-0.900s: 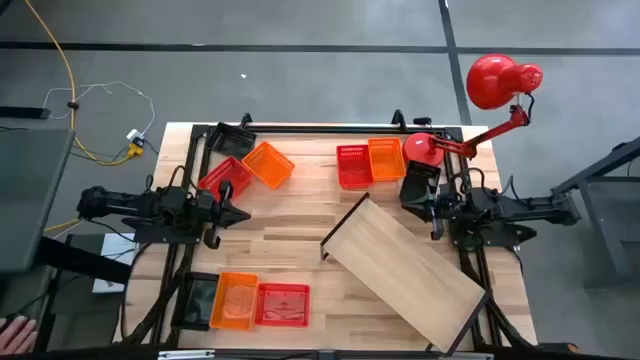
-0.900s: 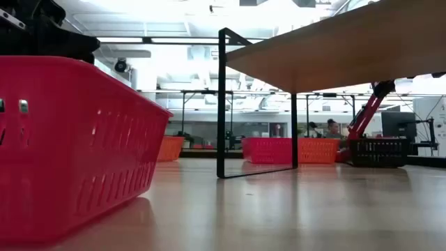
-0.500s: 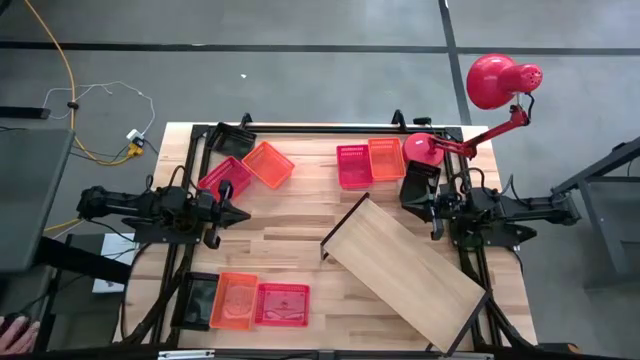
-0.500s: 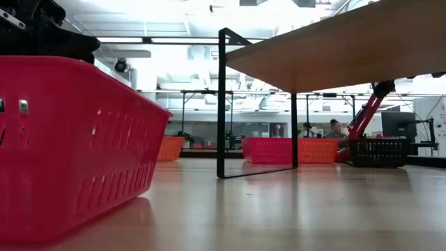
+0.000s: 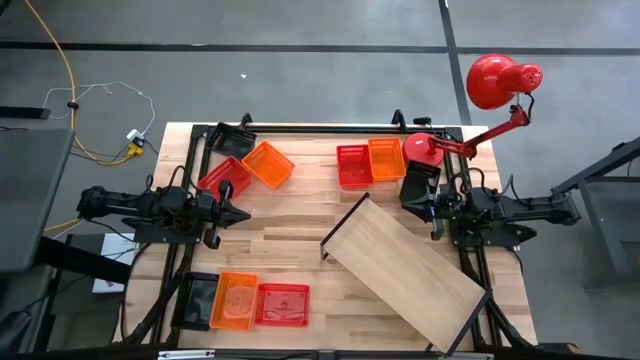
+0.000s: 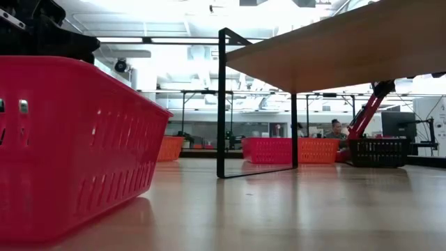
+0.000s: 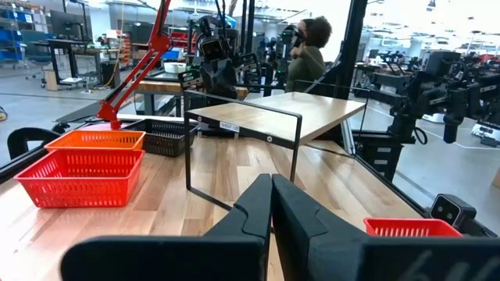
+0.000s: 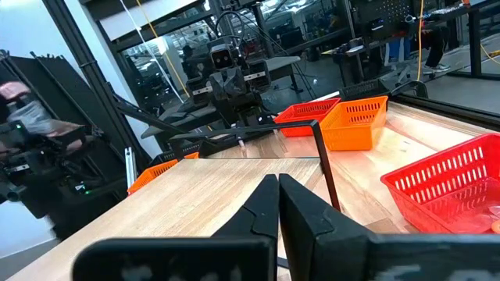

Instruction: Stack baskets on shelf by color

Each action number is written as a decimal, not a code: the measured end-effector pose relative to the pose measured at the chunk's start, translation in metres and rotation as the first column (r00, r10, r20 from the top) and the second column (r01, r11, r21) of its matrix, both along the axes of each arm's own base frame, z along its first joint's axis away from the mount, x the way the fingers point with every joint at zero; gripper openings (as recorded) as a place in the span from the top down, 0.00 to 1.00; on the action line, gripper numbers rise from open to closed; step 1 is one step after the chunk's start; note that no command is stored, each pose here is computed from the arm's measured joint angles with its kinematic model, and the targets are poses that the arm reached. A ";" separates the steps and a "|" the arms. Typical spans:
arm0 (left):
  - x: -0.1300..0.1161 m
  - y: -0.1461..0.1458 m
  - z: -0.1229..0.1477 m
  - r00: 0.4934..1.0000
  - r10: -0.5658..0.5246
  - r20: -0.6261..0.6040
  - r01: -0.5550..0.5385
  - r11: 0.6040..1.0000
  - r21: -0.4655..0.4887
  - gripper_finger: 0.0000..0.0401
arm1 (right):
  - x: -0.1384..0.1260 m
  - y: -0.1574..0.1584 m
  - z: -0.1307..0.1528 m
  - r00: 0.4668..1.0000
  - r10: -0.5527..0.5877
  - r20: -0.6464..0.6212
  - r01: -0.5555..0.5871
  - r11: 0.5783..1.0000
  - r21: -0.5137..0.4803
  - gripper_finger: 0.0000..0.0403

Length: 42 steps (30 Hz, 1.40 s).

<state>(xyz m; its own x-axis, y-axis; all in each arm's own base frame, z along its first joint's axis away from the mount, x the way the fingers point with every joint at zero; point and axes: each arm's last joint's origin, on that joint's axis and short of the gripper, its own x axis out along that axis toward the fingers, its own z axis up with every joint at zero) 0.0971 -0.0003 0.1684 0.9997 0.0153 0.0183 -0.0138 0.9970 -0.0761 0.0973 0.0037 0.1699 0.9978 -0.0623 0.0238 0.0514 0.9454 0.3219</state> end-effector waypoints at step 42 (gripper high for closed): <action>0.000 0.000 0.000 1.000 0.000 0.000 0.000 1.000 0.000 1.00 | 0.000 0.000 0.000 1.000 0.000 0.000 0.000 1.000 0.000 1.00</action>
<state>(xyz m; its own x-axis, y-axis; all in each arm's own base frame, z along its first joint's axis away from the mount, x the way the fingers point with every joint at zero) 0.0971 -0.0003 0.1684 0.9997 0.0149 0.0181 -0.0135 0.9970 -0.0761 0.0973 0.0037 0.1699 0.9978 -0.0623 0.0239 0.0513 0.9455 0.3217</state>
